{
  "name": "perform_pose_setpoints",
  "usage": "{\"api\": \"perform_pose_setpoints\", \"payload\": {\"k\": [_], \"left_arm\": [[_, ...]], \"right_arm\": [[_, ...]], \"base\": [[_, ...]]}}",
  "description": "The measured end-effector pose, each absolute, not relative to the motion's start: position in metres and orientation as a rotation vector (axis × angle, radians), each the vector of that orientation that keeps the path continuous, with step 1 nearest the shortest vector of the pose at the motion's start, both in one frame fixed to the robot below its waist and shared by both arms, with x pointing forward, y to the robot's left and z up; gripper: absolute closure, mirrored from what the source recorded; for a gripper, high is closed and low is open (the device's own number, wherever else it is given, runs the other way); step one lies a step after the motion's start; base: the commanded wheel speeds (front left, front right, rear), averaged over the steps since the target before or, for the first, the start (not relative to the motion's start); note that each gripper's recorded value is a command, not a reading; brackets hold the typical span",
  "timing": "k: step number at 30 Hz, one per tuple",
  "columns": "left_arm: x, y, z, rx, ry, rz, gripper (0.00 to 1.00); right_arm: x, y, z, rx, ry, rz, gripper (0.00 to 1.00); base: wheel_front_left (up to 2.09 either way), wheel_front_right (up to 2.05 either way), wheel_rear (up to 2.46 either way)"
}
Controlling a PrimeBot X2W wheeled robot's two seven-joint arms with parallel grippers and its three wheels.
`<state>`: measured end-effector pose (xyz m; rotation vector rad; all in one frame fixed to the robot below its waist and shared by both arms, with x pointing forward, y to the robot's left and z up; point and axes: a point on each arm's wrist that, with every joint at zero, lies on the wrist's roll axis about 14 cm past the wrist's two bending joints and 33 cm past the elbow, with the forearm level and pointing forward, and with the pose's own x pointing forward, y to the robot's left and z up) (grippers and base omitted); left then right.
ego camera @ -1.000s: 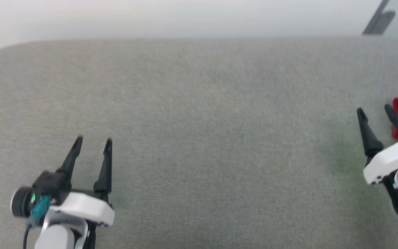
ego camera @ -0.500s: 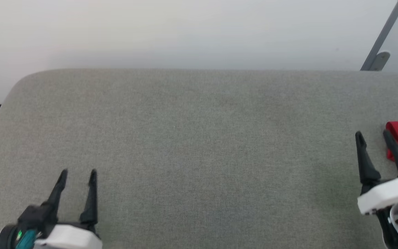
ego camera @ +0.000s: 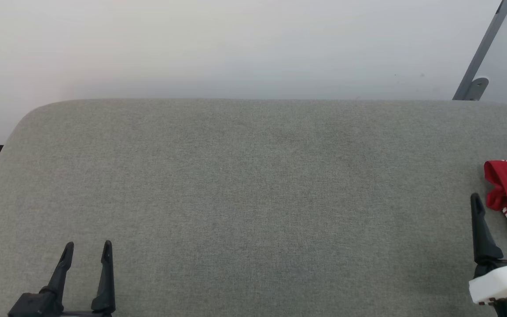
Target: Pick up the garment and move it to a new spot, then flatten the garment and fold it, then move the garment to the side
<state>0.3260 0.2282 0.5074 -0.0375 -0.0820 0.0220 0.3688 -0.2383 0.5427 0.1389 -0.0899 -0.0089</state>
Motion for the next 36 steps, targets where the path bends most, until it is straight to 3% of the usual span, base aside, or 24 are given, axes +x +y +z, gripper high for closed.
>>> {"api": "perform_pose_setpoints", "payload": {"k": [36], "left_arm": [[0.3264, 0.2262, 0.4997, -0.038, -0.055, 0.004, 0.00]], "right_arm": [[0.3634, -0.2346, 0.5478, 0.132, -0.082, -0.004, 0.00]], "base": [[0.00, 0.00, 0.00]]}}
